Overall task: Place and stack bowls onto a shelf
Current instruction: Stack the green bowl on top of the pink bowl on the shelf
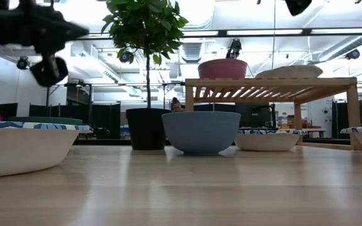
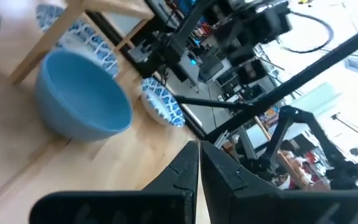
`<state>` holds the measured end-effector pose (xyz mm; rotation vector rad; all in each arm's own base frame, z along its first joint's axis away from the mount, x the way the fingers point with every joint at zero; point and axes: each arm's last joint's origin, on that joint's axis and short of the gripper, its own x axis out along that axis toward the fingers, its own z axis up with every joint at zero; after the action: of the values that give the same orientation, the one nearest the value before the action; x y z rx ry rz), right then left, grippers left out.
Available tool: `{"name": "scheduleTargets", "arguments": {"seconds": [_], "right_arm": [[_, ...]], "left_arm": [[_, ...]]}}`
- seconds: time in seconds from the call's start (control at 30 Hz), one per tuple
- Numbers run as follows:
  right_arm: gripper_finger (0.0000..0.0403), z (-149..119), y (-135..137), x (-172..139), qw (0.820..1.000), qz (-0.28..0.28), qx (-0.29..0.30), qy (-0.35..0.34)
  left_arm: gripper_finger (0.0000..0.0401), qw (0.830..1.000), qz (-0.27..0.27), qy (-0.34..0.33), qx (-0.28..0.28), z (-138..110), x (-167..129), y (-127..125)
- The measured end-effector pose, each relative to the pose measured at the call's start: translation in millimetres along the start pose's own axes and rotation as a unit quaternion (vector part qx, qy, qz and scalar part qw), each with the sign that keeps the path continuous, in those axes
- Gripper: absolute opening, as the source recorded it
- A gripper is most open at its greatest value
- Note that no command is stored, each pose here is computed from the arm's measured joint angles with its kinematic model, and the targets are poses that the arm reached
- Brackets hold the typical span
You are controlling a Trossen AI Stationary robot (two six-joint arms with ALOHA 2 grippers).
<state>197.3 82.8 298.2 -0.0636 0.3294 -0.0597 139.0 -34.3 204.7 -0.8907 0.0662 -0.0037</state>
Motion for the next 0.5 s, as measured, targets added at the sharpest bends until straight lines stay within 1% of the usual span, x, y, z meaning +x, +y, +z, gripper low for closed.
{"name": "scheduleTargets", "arguments": {"seconds": [0.07, 0.13, 0.2, 0.27, 0.37, 0.5], "right_arm": [[0.0068, -7.9, 0.5, 1.2, 1.000, 0.015, -0.010, -0.018], [0.0068, -15.1, 0.7, 2.2, 0.999, 0.024, -0.023, -0.035], [0.0068, -20.8, 0.3, 2.2, 0.998, 0.027, -0.030, -0.049], [0.0068, -26.6, 0.0, 1.5, 0.997, 0.040, -0.038, -0.059], [0.0068, -33.3, -1.2, -0.5, 0.996, 0.050, -0.033, -0.073], [0.0068, -41.6, -2.5, -1.0, 0.994, 0.051, -0.024, -0.091]], "left_arm": [[0.0000, 1.000, 0.001, 0.003, 0.019, 7.1, 4.7, -11.2], [0.0000, 0.999, 0.017, 0.022, 0.041, 12.9, 8.7, -20.9], [0.0000, 0.995, 0.058, 0.052, 0.057, 18.2, 11.8, -28.7], [0.0000, 0.987, 0.122, 0.083, 0.070, 23.2, 13.3, -34.2], [0.0000, 0.962, 0.231, 0.118, 0.083, 28.6, 13.5, -37.7], [0.0000, 0.917, 0.352, 0.157, 0.100, 33.4, 10.0, -39.2]]}}
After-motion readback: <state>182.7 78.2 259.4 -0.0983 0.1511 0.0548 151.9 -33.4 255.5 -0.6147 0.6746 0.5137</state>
